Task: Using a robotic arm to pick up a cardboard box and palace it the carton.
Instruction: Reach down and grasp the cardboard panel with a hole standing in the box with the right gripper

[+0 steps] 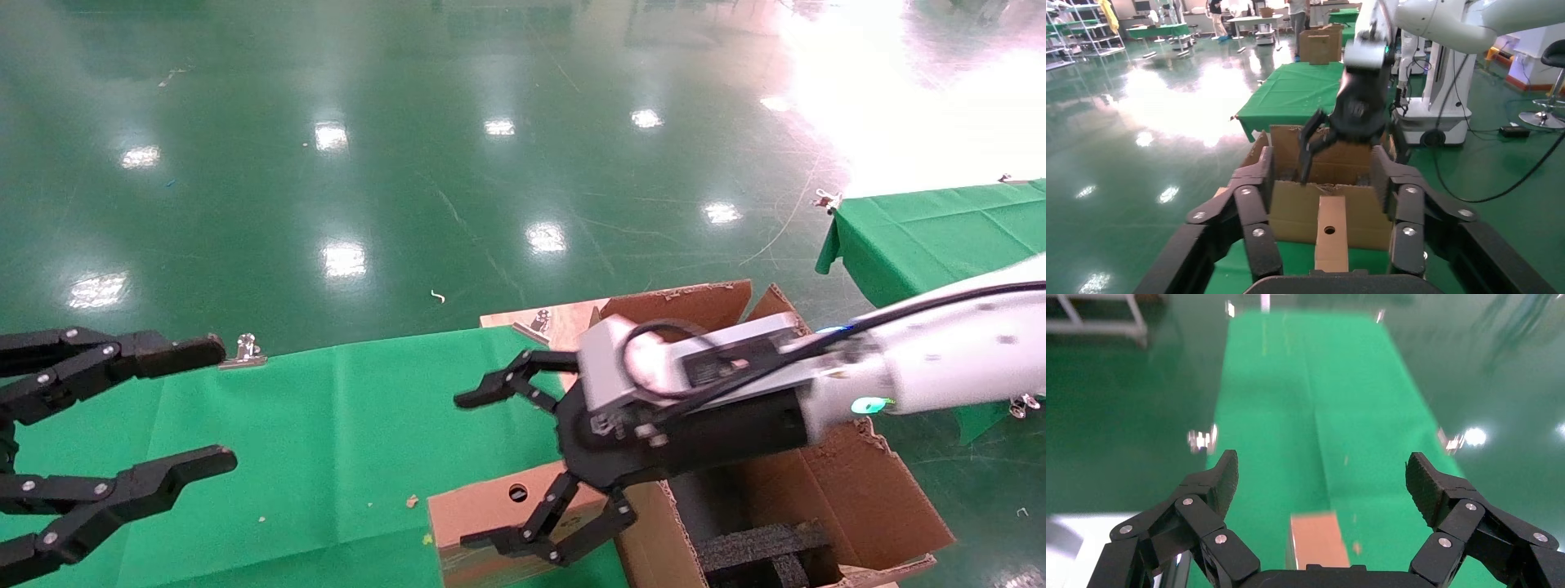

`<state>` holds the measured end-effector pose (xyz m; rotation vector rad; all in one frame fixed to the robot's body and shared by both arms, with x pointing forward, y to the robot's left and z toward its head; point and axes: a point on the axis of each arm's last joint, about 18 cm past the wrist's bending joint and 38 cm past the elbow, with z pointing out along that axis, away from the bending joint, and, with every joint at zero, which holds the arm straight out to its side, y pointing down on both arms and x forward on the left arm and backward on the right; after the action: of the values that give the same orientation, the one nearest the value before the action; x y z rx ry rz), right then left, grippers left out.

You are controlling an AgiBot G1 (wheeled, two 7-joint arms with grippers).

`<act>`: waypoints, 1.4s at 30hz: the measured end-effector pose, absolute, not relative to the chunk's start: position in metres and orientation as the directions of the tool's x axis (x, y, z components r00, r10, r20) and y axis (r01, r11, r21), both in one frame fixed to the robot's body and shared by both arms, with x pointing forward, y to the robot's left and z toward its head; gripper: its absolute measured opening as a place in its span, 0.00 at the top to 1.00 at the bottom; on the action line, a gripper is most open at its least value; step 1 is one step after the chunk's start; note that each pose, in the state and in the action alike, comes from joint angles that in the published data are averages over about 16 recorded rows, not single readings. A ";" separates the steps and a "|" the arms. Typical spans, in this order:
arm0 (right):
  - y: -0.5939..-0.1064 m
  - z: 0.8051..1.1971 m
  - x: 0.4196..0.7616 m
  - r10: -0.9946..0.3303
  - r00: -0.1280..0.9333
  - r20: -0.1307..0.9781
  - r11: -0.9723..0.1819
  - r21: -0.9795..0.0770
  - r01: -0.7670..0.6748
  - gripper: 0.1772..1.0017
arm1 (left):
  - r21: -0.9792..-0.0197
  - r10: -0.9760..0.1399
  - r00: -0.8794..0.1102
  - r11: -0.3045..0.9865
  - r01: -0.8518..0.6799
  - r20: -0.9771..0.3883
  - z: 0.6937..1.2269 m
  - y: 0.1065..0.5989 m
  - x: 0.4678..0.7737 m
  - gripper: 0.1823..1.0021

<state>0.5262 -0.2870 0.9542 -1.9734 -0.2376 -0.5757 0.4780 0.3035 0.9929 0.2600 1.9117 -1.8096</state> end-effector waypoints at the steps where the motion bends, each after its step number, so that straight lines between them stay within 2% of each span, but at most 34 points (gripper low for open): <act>1: -0.285 0.952 0.531 -0.074 0.867 0.493 -0.486 -0.777 0.400 0.00 | -0.882 -0.192 -0.861 0.102 0.459 -0.471 0.993 0.304 0.478 0.39; 11: -0.265 0.936 0.572 0.001 0.874 0.486 -0.700 -0.624 0.348 0.00 | -0.882 -0.192 -0.861 0.102 0.459 -0.471 0.993 0.304 0.478 0.70; 17: -0.256 0.933 0.588 0.045 0.877 0.478 -0.783 -0.529 0.328 0.00 | -0.882 -0.192 -0.861 0.102 0.459 -0.471 0.993 0.304 0.478 0.83; 23: -0.251 0.930 0.597 0.093 0.878 0.470 -0.839 -0.438 0.323 0.00 | -0.882 -0.192 -0.861 0.102 0.459 -0.471 0.993 0.304 0.478 0.92; 33: -0.247 0.931 0.604 0.160 0.873 0.461 -0.882 -0.330 0.336 0.00 | -0.882 -0.192 -0.861 0.102 0.459 -0.471 0.993 0.304 0.478 0.98; 42: -0.244 0.930 0.604 0.185 0.878 0.443 -0.887 -0.309 0.342 0.00 | -0.882 -0.193 -0.861 0.102 0.459 -0.470 0.993 0.304 0.478 0.98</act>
<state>0.6036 -0.2441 0.9298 -2.6650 -0.3893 -0.5752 0.4781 0.3036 0.9929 0.2596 1.9117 -1.8095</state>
